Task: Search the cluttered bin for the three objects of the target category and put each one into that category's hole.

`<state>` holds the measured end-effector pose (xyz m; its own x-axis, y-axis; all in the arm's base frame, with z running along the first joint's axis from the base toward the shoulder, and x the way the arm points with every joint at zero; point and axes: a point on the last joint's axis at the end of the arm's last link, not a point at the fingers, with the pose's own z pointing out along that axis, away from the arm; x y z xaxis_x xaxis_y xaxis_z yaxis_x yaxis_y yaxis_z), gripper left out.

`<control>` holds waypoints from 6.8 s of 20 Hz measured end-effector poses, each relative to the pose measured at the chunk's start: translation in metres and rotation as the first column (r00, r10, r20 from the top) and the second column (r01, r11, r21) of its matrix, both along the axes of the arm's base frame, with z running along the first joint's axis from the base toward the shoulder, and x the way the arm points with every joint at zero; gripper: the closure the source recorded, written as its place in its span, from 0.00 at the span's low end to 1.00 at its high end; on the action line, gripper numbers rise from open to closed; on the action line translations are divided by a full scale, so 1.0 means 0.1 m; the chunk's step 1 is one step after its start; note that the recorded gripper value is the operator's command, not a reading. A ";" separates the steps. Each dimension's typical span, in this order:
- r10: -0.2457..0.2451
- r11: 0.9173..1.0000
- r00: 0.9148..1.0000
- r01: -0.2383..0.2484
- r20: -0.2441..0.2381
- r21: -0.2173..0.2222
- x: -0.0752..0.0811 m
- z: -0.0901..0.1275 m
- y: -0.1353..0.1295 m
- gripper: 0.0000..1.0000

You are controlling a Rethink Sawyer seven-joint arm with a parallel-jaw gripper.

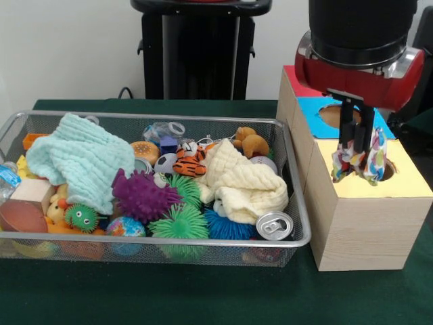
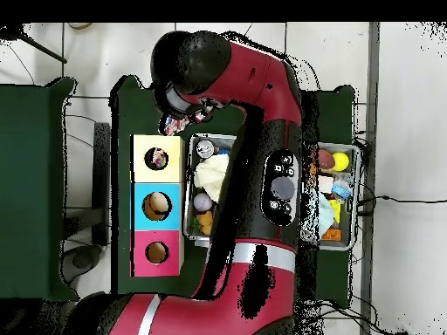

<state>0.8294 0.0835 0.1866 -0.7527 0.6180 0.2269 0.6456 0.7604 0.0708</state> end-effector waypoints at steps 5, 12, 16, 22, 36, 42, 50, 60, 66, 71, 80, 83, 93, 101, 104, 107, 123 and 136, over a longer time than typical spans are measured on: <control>-0.004 1.000 1.000 0.004 -0.012 0.000 -0.04 -0.07 -0.01 1.00; -0.007 1.000 0.999 0.007 -0.046 0.002 -0.14 -0.18 0.01 1.00; -0.007 1.000 0.998 0.007 -0.062 0.002 -0.20 -0.21 0.02 1.00; -0.010 1.000 0.995 0.010 -0.096 -0.002 -0.36 -0.20 0.07 1.00; -0.121 0.993 0.989 0.119 -0.085 -0.025 -0.42 0.10 0.48 1.00; -0.169 0.985 0.983 0.167 -0.068 -0.028 -0.40 0.10 0.56 1.00; -0.184 0.983 0.981 0.182 -0.055 -0.035 -0.42 0.01 0.51 1.00; -0.204 0.979 0.977 0.203 -0.052 -0.036 -0.39 -0.01 0.35 1.00; -0.213 0.977 0.975 0.211 -0.057 -0.037 -0.39 -0.05 0.28 1.00; -0.217 0.976 0.974 0.215 -0.061 -0.038 -0.39 -0.08 0.25 1.00; -0.223 0.974 0.973 0.222 -0.049 -0.036 -0.37 -0.11 0.25 1.00; -0.229 0.973 0.973 0.228 -0.037 -0.035 -0.35 -0.11 0.27 1.00; -0.233 0.972 0.972 0.232 -0.019 -0.032 -0.35 -0.11 0.45 1.00; -0.230 0.973 0.973 0.230 -0.019 -0.030 -0.35 -0.11 0.48 1.00; -0.236 0.971 0.972 0.236 -0.019 -0.030 -0.34 -0.11 0.43 1.00; -0.244 0.969 0.969 0.244 -0.019 -0.030 -0.33 -0.11 0.36 1.00; -0.303 0.953 0.950 0.301 -0.068 -0.041 -0.61 -0.14 0.05 1.00; -0.332 0.943 0.940 0.328 -0.076 -0.061 -0.86 -0.31 0.01 1.00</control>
<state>0.7436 0.0845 0.1556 -0.4839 0.8401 0.2451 0.8631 0.5044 -0.0245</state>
